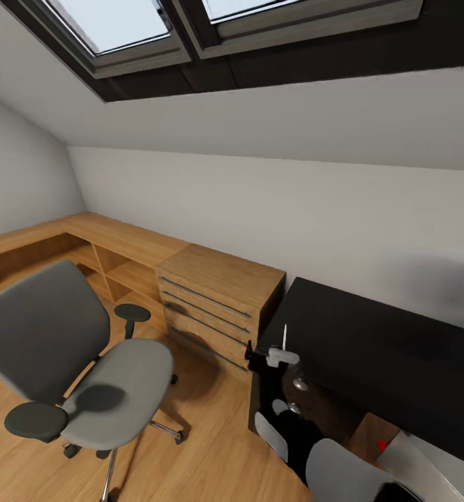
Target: In the bedroom, organize the workspace by keeping the computer under the desk, ensuring the monitor is on the desk, placing the keyboard on the desk next to the monitor, placing the mouse on the desk next to the keyboard, moving the folder from the swivel chair onto the desk next to the mouse, stacking the notebook on top of the folder with the pen on top of the notebook, and positioning the swivel chair next to the desk.
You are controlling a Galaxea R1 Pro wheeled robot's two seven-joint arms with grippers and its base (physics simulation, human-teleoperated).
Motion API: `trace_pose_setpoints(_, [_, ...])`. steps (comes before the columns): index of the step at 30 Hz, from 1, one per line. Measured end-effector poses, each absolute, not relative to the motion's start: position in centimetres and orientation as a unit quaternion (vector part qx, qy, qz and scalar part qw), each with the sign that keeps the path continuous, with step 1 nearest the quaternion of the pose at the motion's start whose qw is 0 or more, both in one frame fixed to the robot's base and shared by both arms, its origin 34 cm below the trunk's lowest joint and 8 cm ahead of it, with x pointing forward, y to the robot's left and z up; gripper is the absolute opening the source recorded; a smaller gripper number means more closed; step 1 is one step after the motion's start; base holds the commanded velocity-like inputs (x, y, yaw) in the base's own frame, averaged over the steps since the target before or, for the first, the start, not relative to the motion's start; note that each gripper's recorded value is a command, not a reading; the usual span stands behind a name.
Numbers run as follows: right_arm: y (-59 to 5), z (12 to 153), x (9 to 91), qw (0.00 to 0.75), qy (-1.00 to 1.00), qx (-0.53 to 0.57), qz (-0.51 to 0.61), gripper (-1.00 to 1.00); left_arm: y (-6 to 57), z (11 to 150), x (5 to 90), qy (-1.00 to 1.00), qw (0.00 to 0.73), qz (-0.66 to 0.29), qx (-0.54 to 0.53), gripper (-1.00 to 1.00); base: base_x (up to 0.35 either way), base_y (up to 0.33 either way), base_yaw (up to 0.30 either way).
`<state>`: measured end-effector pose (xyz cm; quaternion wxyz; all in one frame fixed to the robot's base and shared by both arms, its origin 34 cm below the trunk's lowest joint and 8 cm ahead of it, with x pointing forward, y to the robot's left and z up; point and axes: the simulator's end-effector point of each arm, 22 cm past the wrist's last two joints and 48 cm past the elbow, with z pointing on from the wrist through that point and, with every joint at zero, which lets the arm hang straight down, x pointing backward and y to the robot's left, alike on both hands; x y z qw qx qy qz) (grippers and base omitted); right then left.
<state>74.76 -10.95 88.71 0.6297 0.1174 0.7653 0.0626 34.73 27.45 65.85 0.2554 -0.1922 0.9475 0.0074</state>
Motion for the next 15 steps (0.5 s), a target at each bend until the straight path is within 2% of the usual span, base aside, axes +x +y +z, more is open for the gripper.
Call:
trace_pose_setpoints(5, [-15.7, 91.6, 81.1, 0.583, 0.803, 0.122, 0.022, 1.0, 26.6, 65.8, 34.7, 0.947, 0.255, 0.002, -0.197, 1.0, 0.0, 0.0, 0.0])
trace_pose_setpoints(15, [-19.5, 92.3, 81.6, 0.549, 0.816, 0.165, -0.073, 1.0, 26.6, 65.5, 34.3, 0.945, 0.265, 0.013, -0.194, 1.0, 0.0, 0.0, 0.0])
